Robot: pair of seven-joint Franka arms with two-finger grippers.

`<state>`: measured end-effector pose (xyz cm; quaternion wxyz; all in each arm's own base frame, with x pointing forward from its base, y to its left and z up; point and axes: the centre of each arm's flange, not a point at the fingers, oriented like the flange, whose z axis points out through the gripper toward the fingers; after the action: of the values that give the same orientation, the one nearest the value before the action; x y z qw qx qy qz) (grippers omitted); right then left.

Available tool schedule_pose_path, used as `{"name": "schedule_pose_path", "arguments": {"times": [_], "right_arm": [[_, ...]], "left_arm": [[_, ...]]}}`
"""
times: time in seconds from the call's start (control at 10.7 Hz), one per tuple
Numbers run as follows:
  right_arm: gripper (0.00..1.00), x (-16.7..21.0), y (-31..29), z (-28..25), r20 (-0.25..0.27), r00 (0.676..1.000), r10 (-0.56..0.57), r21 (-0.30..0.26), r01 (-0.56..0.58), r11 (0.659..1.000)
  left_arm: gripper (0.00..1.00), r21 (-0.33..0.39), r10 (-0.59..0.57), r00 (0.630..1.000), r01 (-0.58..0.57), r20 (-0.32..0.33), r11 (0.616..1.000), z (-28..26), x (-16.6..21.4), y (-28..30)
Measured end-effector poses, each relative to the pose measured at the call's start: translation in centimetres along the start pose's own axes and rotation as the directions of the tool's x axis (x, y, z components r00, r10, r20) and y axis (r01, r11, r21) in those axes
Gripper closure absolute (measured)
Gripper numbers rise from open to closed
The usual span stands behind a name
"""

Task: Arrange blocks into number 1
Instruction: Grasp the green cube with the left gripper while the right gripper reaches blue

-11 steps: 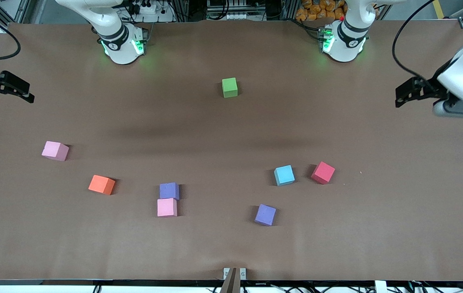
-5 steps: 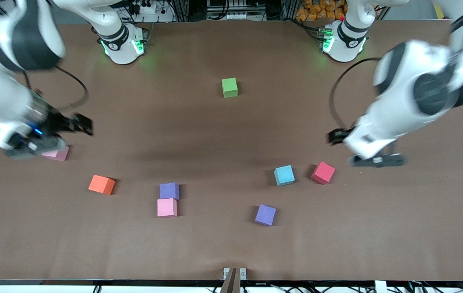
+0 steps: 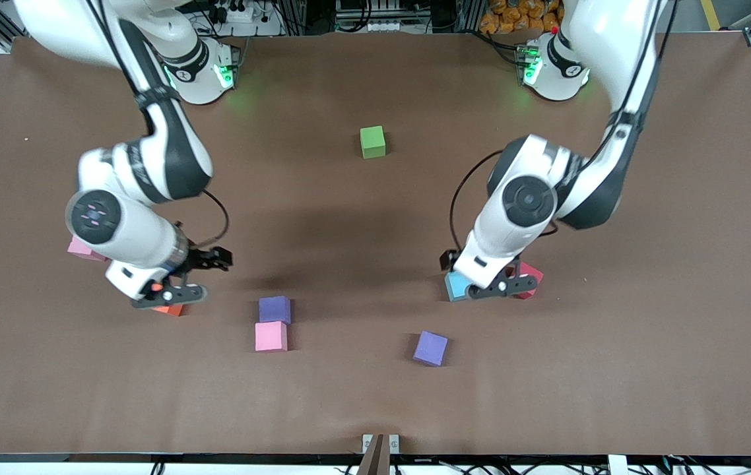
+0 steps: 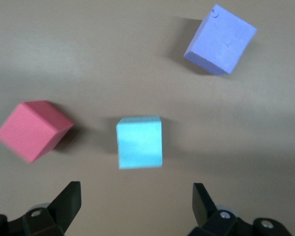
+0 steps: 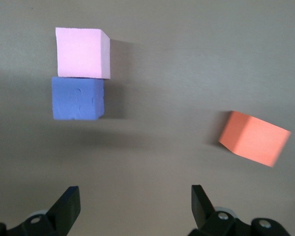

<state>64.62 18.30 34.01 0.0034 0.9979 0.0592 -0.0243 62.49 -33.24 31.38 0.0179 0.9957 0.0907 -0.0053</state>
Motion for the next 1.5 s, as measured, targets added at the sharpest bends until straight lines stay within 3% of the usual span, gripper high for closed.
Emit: {"name": "schedule_pose_path", "arguments": {"times": [0.37,0.75,1.03,1.31,1.5], "right_arm": [[0.0,1.9,-4.5,5.0,-0.015,0.997,0.075,-0.006,-0.075,0.997],[0.0,4.1,-5.9,9.3,-0.087,0.988,0.126,0.012,-0.125,0.992],[0.0,5.0,-6.9,10.6,-0.088,0.982,0.169,0.041,-0.166,0.985],[0.0,5.3,-8.0,11.5,-0.084,0.981,0.177,0.049,-0.174,0.984],[0.01,5.3,-8.1,12.4,-0.081,0.981,0.177,0.047,-0.173,0.984]], "left_arm": [[0.0,-0.007,-0.043,0.998,0.042,-0.038,0.999,3.0,2.6,-1.9],[0.0,-0.021,-0.022,0.999,0.021,-0.048,1.0,2.4,1.5,0.4],[0.0,0.015,0.014,1.0,-0.015,0.007,1.0,4.4,-7.4,8.9],[0.0,0.168,-0.021,0.995,0.004,0.101,0.986,7.6,-19.8,15.1],[0.0,0.224,-0.053,0.99,0.023,0.129,0.974,9.1,-25.4,16.4]]}}
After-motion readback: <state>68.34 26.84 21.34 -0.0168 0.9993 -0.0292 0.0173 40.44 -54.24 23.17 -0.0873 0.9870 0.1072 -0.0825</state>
